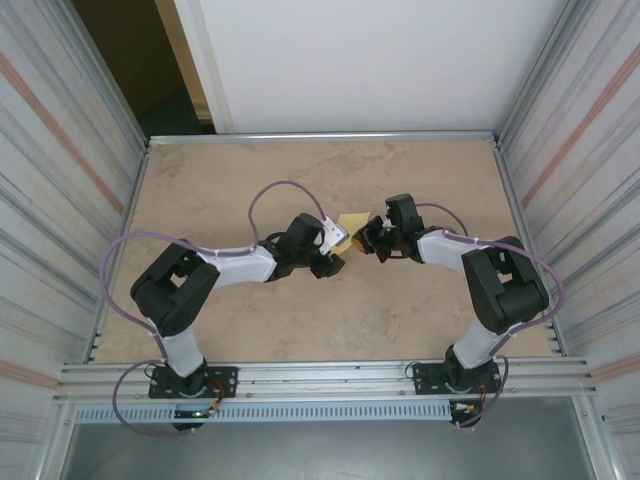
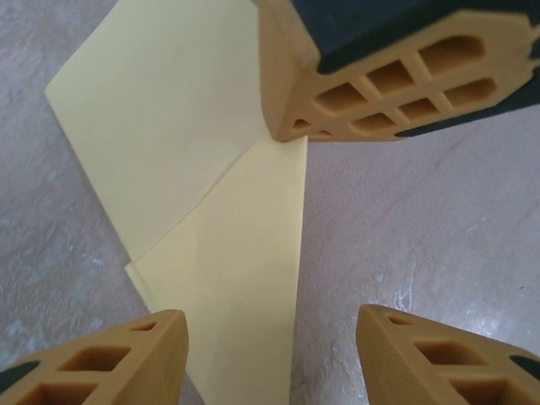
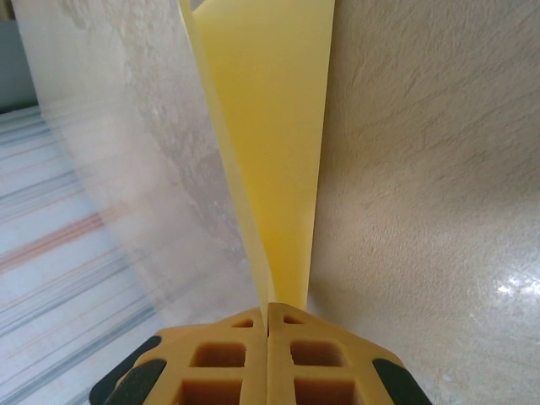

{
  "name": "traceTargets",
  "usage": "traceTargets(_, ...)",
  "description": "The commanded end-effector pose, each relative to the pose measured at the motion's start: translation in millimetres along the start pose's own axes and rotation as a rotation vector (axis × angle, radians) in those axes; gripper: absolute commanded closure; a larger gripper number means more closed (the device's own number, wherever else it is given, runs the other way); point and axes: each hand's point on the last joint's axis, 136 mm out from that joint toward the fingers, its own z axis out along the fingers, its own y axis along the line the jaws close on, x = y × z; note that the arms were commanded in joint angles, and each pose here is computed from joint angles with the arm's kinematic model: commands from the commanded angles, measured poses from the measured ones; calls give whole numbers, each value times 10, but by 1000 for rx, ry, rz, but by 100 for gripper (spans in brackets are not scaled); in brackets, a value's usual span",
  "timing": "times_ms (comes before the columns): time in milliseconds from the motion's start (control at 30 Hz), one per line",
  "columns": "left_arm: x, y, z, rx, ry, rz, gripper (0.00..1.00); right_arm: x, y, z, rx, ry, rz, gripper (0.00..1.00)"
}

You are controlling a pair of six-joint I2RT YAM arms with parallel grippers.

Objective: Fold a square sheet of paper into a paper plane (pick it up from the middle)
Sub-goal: Fold the wing for the fifth time at the center of the table.

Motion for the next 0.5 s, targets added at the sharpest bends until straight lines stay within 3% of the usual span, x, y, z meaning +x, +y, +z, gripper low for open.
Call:
traceTargets(0, -223, -6, 32, -12, -70, 129, 46, 54, 117, -79, -17, 33, 35, 96)
traceTargets(467, -64, -33, 136, -24, -61, 214, 60, 75, 102, -72, -5, 56, 60, 93)
